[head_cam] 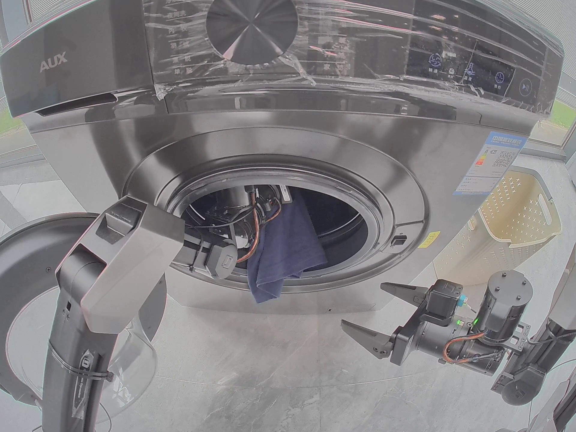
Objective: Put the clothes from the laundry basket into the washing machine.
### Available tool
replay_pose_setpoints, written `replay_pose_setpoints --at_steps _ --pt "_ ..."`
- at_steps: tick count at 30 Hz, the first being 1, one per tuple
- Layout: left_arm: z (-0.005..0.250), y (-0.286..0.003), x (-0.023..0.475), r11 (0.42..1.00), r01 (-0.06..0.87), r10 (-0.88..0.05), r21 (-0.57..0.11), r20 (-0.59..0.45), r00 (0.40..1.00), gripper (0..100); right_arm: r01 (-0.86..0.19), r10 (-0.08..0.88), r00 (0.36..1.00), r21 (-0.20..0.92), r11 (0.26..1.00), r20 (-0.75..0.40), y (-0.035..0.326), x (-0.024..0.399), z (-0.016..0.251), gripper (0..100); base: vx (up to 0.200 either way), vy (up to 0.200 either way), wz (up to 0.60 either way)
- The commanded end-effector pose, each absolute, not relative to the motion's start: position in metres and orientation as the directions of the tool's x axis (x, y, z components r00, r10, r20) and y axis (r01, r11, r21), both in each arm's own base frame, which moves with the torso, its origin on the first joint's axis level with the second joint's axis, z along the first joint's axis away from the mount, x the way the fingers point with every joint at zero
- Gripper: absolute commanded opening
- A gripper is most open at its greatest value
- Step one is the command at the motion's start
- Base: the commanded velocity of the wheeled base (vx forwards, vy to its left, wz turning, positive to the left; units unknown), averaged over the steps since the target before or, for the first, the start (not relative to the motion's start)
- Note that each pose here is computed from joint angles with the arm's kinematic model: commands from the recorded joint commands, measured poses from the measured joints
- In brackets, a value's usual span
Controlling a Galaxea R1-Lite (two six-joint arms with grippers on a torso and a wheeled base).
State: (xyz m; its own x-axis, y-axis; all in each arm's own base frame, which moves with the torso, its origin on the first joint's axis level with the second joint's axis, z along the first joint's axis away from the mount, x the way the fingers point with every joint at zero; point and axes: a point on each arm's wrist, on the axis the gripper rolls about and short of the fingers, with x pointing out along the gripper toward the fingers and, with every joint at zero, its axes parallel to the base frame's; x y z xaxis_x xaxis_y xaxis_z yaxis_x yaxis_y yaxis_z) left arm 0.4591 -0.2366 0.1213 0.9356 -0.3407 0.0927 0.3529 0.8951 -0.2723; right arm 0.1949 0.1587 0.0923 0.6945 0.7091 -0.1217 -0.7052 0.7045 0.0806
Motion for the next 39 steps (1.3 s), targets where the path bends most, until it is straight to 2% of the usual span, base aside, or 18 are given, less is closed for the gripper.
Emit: replay_pose_setpoints --at_steps 1,2,8,11,14,25,26,35,39 --pt "0.121 -0.235 0.465 0.895 0.347 -0.326 -0.279 0.120 0.938 0 -0.706 0.710 0.694 0.080 0.703 -0.120 0.159 0.195 0.093 100 0.000 0.000 0.00" --pt "0.119 -0.236 0.465 0.895 0.348 -0.328 -0.279 0.118 0.937 100 -0.705 0.709 0.695 0.080 0.705 -0.120 0.159 0.195 0.093 100 0.000 0.000 0.00" --pt "0.114 -0.236 0.444 0.896 0.352 -0.358 -0.271 0.026 0.933 100 -0.706 0.710 0.693 0.082 0.704 -0.124 0.159 0.195 0.092 100 0.000 0.000 0.00" --pt "0.099 -0.243 0.410 0.882 0.397 -0.436 -0.252 -0.122 0.892 100 -0.704 0.709 0.694 0.084 0.705 -0.125 0.159 0.195 0.092 100 0.000 0.000 0.00" --pt "0.093 -0.244 0.388 0.870 0.427 -0.476 -0.248 -0.193 0.858 100 -0.704 0.709 0.694 0.084 0.705 -0.126 0.159 0.194 0.091 100 0.000 0.000 0.00" --pt "0.061 -0.238 0.375 0.890 0.410 -0.455 -0.198 -0.336 0.825 100 -0.707 0.712 0.691 0.085 0.702 -0.126 0.160 0.194 0.091 100 0.000 0.000 0.00" --pt "0.055 -0.238 0.376 0.892 0.412 -0.452 -0.185 -0.346 0.822 0 -0.707 0.712 0.691 0.085 0.702 -0.126 0.160 0.194 0.091 100 0.000 0.000 0.00" --pt "0.046 -0.238 0.384 0.896 0.407 -0.443 -0.175 -0.349 0.825 0 -0.707 0.712 0.691 0.085 0.702 -0.125 0.160 0.194 0.092 100 0.000 0.000 0.00" --pt "0.060 -0.240 0.399 0.897 0.401 -0.441 -0.188 -0.284 0.852 0 -0.708 0.712 0.691 0.085 0.702 -0.122 0.160 0.194 0.092 100 0.000 0.000 0.00"
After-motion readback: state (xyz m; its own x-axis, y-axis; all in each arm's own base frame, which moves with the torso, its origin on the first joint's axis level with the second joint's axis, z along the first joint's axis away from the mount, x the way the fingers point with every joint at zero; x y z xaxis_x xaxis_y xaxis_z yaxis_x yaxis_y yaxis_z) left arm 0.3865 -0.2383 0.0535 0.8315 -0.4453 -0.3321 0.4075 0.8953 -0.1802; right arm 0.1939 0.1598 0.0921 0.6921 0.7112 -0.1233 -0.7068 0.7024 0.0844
